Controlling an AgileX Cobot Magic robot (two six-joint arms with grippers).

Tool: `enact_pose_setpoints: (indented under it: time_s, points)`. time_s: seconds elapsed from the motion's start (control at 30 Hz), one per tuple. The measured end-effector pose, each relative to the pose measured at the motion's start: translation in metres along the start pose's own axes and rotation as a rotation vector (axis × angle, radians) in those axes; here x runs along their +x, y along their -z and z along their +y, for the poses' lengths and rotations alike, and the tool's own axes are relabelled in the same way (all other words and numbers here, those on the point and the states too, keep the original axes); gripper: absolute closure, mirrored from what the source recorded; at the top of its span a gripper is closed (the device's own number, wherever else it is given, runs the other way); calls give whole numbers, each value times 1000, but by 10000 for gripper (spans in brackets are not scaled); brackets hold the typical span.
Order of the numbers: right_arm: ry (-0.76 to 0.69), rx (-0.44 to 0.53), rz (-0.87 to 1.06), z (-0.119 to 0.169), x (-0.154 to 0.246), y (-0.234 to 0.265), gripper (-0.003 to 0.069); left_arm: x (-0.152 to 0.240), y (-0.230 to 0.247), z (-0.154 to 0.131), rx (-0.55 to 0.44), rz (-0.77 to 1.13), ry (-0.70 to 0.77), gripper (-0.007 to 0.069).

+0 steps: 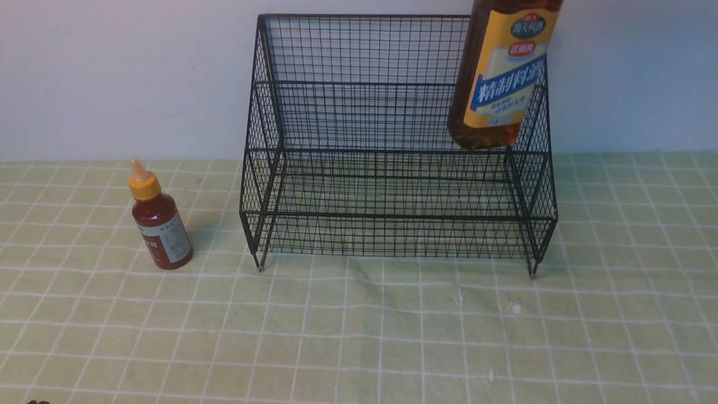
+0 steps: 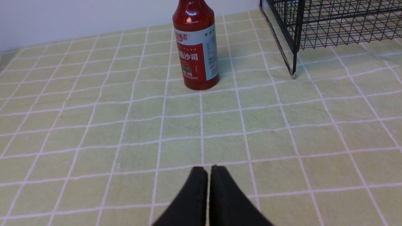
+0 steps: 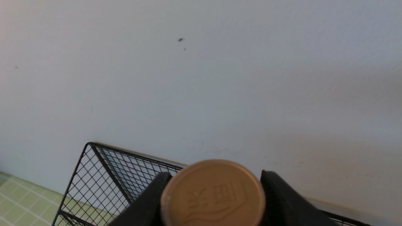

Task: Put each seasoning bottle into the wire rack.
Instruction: Use the right arm to put the condiment bottle back on the shelf

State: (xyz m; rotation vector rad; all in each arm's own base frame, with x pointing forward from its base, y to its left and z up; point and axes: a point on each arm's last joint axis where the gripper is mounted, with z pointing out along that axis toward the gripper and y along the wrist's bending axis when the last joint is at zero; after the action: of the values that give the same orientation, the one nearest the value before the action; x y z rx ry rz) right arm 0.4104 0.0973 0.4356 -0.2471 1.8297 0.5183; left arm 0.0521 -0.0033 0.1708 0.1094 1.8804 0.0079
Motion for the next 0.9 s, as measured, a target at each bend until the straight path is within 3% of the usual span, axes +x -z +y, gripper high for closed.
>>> enact_pose_setpoints:
  time_s: [0.4, 0.9]
  points:
    - [-69, 110, 31, -9, 3, 0, 333, 0, 0, 0, 0, 0, 0, 631]
    - [-28, 119, 362, -21, 51, -23, 333, 0, 0, 0, 0, 0, 0, 631]
